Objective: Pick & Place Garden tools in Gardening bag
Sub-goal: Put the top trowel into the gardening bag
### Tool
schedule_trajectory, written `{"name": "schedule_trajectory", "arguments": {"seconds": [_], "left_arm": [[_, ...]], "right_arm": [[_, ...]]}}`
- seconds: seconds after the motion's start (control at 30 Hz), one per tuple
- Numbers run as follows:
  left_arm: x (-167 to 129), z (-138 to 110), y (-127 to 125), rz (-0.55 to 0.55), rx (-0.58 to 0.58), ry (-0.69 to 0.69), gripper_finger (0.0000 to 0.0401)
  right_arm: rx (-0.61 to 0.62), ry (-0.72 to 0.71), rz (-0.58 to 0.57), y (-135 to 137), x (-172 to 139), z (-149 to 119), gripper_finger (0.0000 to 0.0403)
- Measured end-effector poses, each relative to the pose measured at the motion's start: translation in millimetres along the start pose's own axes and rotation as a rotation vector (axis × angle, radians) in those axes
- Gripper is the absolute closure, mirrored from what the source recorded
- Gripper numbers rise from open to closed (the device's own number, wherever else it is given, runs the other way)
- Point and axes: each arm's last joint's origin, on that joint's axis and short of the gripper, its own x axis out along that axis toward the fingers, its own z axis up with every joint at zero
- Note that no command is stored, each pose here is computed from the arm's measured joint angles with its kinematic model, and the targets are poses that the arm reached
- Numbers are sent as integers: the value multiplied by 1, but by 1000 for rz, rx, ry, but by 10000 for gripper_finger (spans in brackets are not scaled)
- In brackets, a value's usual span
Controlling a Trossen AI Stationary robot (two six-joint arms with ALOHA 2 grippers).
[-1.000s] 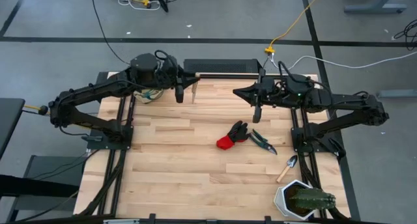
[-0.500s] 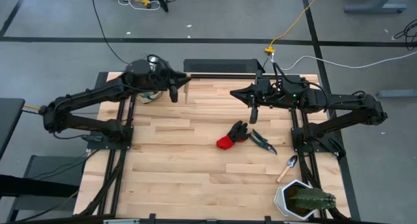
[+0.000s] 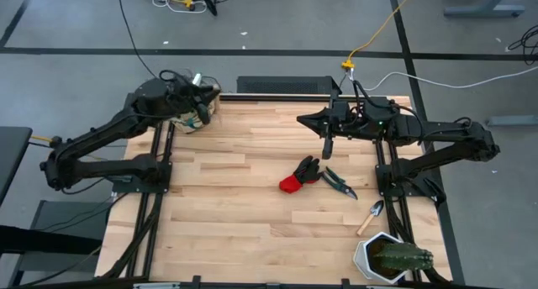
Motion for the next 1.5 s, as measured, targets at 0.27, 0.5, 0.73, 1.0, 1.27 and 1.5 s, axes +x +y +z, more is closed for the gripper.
{"name": "schedule_trajectory", "arguments": {"seconds": [0.27,0.5,0.73,1.0,1.27,1.5], "left_arm": [[-16,-1,18,157,41,8,327],[-27,3,30,343,77,-25,327],[-35,7,37,453,118,-50,327],[-38,8,39,504,160,-54,327],[-30,-4,45,577,162,-21,327],[-21,-30,56,653,158,-16,327]], "right_arm": [[1,-11,-64,-2,0,1,403],[2,-12,-65,-2,0,1,403],[18,-12,-68,-2,0,1,403],[21,-12,-77,-2,0,1,403],[22,-12,-77,-2,0,1,403],[22,-11,-76,-2,0,1,403]]}}
